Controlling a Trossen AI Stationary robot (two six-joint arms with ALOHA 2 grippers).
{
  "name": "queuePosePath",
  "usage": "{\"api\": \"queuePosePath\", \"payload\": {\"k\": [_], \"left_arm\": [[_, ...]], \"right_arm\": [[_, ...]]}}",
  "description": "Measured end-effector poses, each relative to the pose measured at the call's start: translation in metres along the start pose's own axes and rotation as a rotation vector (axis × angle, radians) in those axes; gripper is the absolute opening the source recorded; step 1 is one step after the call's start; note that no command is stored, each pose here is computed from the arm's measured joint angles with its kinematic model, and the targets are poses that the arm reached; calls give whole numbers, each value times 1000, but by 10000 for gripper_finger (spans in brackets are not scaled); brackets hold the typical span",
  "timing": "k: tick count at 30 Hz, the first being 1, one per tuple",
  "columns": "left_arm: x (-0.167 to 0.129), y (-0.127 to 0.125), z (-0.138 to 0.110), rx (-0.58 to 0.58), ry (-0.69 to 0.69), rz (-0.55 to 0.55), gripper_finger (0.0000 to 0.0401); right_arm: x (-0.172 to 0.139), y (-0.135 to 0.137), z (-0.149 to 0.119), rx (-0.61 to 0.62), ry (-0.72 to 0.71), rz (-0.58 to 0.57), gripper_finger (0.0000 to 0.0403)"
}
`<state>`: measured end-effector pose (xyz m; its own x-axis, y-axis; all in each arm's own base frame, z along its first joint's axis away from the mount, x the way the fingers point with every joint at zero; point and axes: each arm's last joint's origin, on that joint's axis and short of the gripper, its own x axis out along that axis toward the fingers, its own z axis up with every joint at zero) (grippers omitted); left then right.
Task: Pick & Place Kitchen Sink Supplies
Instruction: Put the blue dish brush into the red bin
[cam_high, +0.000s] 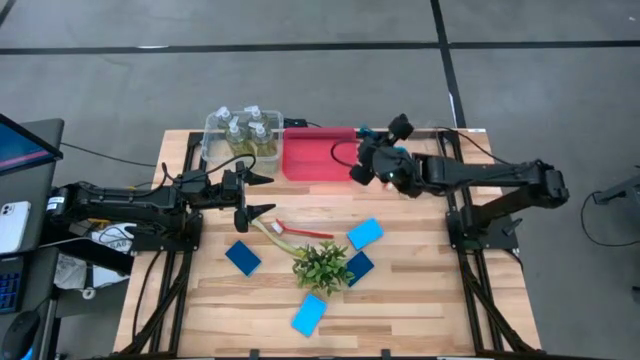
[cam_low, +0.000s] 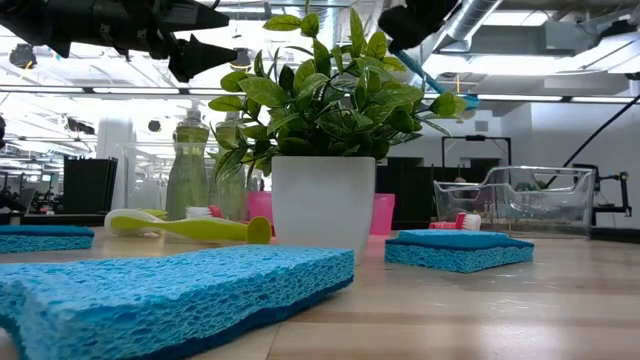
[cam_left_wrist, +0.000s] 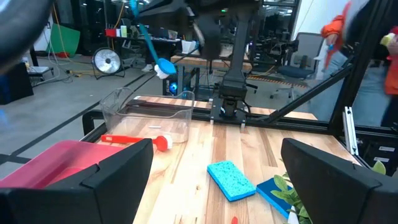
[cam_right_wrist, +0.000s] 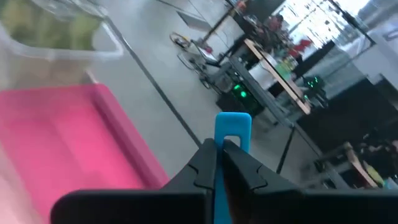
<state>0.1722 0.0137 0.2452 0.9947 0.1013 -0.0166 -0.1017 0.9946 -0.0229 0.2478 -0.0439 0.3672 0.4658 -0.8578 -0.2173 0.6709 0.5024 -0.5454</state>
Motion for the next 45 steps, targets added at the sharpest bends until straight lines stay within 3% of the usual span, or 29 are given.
{"api": "queuePosePath", "payload": {"k": [10,22,35,45], "left_arm": [[0,0,0,0,0,0,356],[0,0,0,0,0,0,356],[0,0,0,0,0,0,356],[0,0,0,0,0,0,356]], "right_arm": [[51,-2,2,140,-82,214,7],[121,48,-10,164,-129,309,7],[127,57,-13,144,-129,312,9],[124,60,-12,135,-128,325,43]]}}
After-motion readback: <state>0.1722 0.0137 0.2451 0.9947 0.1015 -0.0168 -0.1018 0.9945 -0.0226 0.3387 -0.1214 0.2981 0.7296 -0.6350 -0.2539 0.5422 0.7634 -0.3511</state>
